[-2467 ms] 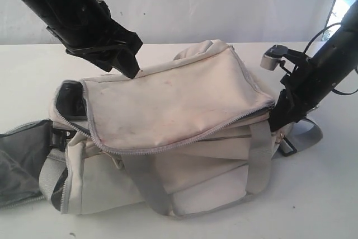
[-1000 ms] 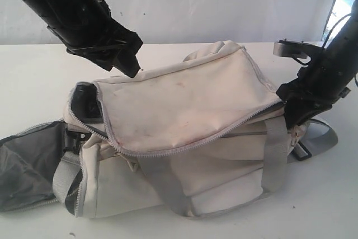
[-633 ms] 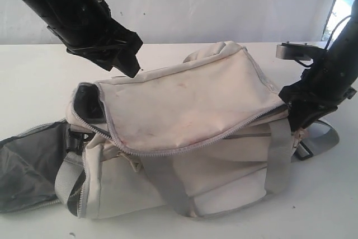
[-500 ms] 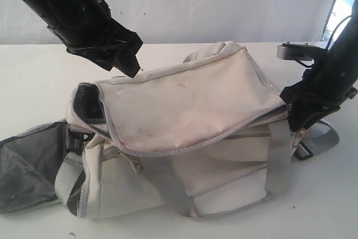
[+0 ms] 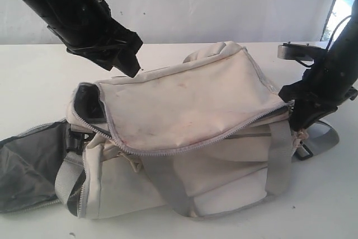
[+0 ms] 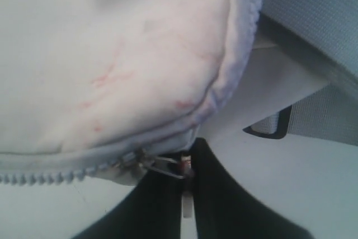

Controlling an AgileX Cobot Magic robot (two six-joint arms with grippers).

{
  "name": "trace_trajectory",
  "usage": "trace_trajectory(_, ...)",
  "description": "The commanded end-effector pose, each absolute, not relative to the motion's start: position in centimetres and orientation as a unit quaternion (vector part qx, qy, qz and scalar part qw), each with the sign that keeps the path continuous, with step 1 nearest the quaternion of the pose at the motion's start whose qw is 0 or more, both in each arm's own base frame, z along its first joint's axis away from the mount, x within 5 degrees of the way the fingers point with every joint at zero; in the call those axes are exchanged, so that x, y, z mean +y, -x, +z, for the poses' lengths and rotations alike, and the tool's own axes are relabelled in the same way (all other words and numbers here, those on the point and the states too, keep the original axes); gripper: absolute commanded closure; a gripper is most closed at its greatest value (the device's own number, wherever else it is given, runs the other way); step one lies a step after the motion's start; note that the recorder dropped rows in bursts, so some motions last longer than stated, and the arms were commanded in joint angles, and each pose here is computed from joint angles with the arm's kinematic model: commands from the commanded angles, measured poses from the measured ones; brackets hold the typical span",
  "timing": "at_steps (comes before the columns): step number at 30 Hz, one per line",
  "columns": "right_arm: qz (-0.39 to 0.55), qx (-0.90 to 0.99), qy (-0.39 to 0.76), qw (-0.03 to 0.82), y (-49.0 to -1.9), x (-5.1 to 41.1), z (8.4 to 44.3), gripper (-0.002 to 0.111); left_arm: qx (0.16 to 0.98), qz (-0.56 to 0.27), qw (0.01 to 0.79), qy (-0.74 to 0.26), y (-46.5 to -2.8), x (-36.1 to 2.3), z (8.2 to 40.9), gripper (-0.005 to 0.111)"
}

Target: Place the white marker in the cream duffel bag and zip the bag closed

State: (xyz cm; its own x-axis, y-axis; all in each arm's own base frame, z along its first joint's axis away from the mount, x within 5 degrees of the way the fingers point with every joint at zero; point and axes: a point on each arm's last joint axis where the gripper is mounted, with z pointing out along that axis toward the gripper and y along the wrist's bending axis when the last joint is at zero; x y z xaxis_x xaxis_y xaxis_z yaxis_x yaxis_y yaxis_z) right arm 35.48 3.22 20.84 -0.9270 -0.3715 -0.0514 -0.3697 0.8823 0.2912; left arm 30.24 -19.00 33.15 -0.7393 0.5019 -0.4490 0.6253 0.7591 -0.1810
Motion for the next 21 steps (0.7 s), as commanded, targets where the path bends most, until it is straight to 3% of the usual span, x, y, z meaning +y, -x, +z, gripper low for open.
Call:
trace_trajectory(1,-0.144,-0.971,-0.188,-0.012,-35.4,2.9,21.9,0.108,0.915,-0.162,0.201,-0.311,-30.1,-19.1,33.6,0.051)
trace_trajectory(6,-0.142,-0.973,-0.181,-0.022,-35.1,2.9,22.8,0.108,0.914,-0.163,0.203,-0.31,-30.2,-19.1,33.7,0.051)
trace_trajectory(10,-0.143,-0.985,-0.097,-0.014,-35.0,2.9,23.1,0.108,0.914,-0.163,0.204,-0.31,-30.2,-19.1,33.7,0.051)
trace_trajectory(21,-0.166,-0.986,-0.015,-0.002,-35.0,3.7,23.2,0.108,0.912,-0.156,0.206,-0.317,-30.2,-19.0,33.7,0.051)
